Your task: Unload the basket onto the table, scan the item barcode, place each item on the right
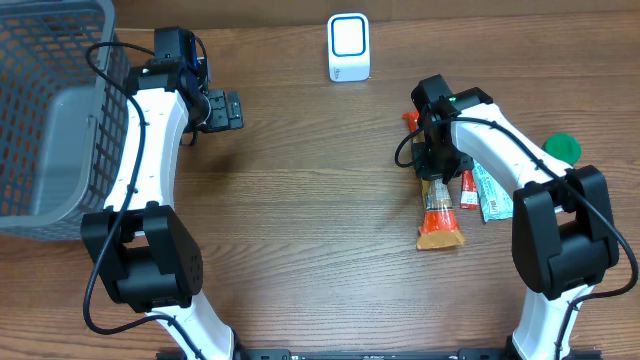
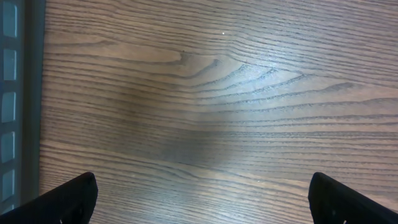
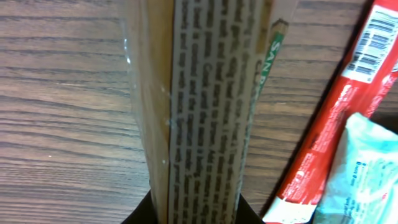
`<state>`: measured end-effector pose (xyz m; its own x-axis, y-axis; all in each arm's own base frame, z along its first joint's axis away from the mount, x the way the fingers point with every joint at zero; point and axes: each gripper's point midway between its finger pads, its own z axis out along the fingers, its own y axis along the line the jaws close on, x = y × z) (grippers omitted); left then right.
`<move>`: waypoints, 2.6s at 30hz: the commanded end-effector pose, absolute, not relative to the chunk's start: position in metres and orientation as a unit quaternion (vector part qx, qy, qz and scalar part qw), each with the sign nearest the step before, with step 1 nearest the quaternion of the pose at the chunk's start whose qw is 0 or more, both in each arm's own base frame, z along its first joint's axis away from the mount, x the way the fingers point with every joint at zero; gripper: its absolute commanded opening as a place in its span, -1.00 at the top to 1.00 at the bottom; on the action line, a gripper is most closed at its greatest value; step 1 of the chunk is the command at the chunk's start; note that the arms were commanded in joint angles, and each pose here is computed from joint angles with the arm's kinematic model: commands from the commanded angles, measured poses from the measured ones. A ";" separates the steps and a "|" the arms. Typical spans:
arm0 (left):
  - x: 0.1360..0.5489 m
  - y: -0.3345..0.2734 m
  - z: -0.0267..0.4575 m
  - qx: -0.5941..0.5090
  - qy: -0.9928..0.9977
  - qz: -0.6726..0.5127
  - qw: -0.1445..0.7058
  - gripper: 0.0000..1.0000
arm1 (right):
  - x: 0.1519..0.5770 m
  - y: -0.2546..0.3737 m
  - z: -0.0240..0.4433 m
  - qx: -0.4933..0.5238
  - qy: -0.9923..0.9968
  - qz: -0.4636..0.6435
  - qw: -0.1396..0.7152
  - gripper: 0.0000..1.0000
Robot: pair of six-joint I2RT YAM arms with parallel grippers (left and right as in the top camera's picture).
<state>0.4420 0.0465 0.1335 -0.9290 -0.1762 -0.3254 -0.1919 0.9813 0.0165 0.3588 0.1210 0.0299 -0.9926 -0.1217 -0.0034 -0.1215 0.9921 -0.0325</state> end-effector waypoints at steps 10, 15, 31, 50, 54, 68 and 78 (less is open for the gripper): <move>0.441 0.048 0.135 -0.088 0.982 0.029 0.165 -1.00 | 0.345 0.135 0.030 -0.069 0.997 0.031 -0.010 -0.62; 0.441 0.048 0.135 -0.089 0.982 0.029 0.165 -1.00 | 0.357 0.133 0.060 -0.063 0.996 0.044 0.040 -0.65; 0.441 0.048 0.135 -0.089 0.982 0.029 0.165 -1.00 | 0.364 0.119 0.067 -0.045 0.997 0.046 0.051 -1.00; 0.441 0.048 0.135 -0.089 0.982 0.029 0.165 -1.00 | 0.363 0.119 0.063 -0.044 0.997 0.045 0.046 -1.00; 0.441 0.048 0.135 -0.089 0.982 0.029 0.165 -1.00 | 0.363 0.119 0.065 -0.044 0.997 0.045 0.048 -1.00; 0.441 0.048 0.135 -0.089 0.982 0.029 0.165 -1.00 | 0.363 0.118 0.170 -0.047 0.978 0.079 0.187 -1.00; 0.441 0.048 0.135 -0.089 0.982 0.029 0.165 -0.99 | 0.327 0.078 0.298 -0.043 0.924 0.037 0.379 -1.00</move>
